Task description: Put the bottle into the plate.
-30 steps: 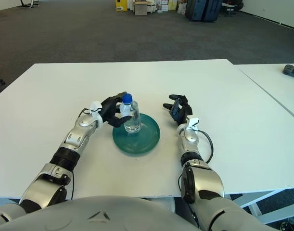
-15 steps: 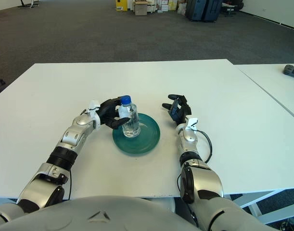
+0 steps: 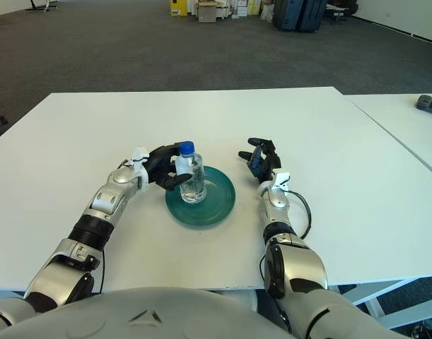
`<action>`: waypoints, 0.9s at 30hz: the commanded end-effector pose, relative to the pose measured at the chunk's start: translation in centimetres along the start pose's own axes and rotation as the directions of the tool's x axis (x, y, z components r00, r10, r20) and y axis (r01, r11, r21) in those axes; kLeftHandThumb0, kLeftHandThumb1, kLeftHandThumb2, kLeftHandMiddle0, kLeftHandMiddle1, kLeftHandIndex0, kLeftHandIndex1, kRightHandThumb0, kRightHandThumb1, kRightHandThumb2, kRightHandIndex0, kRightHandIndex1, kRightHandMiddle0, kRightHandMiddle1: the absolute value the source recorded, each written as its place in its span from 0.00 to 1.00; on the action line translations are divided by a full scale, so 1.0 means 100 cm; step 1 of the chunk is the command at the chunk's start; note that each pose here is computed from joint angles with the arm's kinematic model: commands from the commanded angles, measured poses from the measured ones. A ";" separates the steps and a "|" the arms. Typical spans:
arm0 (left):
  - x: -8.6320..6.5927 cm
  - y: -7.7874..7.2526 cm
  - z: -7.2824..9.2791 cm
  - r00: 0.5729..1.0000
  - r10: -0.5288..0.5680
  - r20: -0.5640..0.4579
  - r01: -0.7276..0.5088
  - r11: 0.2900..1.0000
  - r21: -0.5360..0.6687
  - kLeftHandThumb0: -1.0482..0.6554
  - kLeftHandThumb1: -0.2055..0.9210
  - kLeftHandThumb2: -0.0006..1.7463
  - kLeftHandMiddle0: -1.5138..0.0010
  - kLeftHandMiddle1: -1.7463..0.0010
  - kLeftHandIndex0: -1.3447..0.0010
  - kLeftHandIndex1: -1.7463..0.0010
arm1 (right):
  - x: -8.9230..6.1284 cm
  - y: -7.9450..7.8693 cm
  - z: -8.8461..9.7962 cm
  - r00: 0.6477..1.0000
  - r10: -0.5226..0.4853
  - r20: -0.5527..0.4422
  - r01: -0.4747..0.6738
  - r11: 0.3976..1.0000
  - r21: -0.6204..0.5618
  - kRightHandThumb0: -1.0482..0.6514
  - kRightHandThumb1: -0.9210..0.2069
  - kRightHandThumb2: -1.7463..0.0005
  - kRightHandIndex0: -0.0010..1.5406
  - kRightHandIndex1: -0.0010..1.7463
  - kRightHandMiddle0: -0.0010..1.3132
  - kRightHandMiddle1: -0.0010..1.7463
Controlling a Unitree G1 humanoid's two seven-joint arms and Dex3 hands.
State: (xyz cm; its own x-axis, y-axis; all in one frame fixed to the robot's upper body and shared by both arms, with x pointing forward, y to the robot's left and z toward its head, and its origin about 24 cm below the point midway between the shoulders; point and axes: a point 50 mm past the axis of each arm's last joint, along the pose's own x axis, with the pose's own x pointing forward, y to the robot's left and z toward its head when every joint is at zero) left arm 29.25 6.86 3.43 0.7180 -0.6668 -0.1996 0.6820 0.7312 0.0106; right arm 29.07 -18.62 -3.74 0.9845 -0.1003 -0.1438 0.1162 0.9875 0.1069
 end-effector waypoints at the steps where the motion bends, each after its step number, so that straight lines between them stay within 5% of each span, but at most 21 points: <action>1: 0.000 0.004 0.011 0.996 0.046 0.080 -0.054 0.994 0.099 0.57 0.49 0.70 0.20 0.00 0.28 0.00 | -0.013 0.005 -0.025 0.992 0.003 -0.127 -0.002 1.000 0.010 0.11 0.00 0.43 0.33 0.48 0.06 0.69; 8: 0.000 0.001 0.008 0.991 0.024 0.133 -0.053 0.973 0.224 0.56 0.49 0.69 0.22 0.00 0.30 0.00 | -0.013 0.006 -0.025 0.992 0.002 -0.129 0.000 1.000 0.009 0.11 0.00 0.43 0.33 0.48 0.03 0.69; 10: 0.001 0.000 0.007 0.988 0.001 0.155 -0.041 0.966 0.254 0.49 0.52 0.61 0.28 0.00 0.41 0.00 | -0.013 0.006 -0.025 0.992 0.000 -0.129 0.001 1.000 0.010 0.11 0.00 0.44 0.33 0.48 0.03 0.69; 12: 0.000 0.000 0.006 0.985 -0.021 0.172 -0.030 0.957 0.289 0.32 0.69 0.43 0.45 0.00 0.68 0.00 | -0.013 0.007 -0.026 0.992 -0.001 -0.128 0.002 1.000 0.011 0.11 0.00 0.44 0.33 0.48 0.02 0.69; 14: 0.000 0.000 0.006 0.982 -0.040 0.184 -0.024 0.943 0.331 0.23 0.83 0.31 0.62 0.00 0.82 0.00 | -0.014 0.007 -0.026 0.992 -0.002 -0.129 0.004 1.000 0.012 0.12 0.00 0.44 0.33 0.48 0.01 0.68; 16: -0.002 0.001 0.006 0.978 -0.058 0.202 -0.025 0.923 0.384 0.17 0.91 0.26 0.78 0.10 0.91 0.07 | -0.014 0.007 -0.026 0.992 -0.004 -0.129 0.006 1.000 0.013 0.12 0.00 0.45 0.34 0.48 0.01 0.68; 19: -0.005 0.002 0.007 0.971 -0.082 0.223 -0.028 0.893 0.449 0.10 0.98 0.25 0.91 0.37 0.98 0.35 | -0.014 0.008 -0.026 0.992 -0.006 -0.128 0.008 1.000 0.016 0.12 0.00 0.45 0.33 0.48 0.00 0.67; 23: -0.008 0.004 0.007 0.968 -0.104 0.227 -0.028 0.859 0.511 0.06 1.00 0.28 0.94 0.67 0.99 0.57 | -0.015 0.009 -0.027 0.992 -0.003 -0.125 0.005 1.000 0.023 0.12 0.00 0.45 0.34 0.48 0.00 0.65; 27: -0.009 0.009 0.011 0.965 -0.112 0.236 -0.036 0.837 0.547 0.04 1.00 0.30 0.93 0.84 1.00 0.68 | -0.015 0.010 -0.027 0.992 -0.002 -0.127 0.006 1.000 0.029 0.13 0.00 0.46 0.34 0.48 0.00 0.63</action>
State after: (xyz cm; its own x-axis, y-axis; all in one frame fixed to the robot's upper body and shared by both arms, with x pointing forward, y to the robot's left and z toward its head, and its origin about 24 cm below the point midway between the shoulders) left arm 28.45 7.73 3.37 0.6540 -0.7565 -0.0004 0.6576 0.5683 0.4946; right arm 29.08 -18.04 -3.81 0.9840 -0.1013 -0.1465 0.1186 0.9863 0.1144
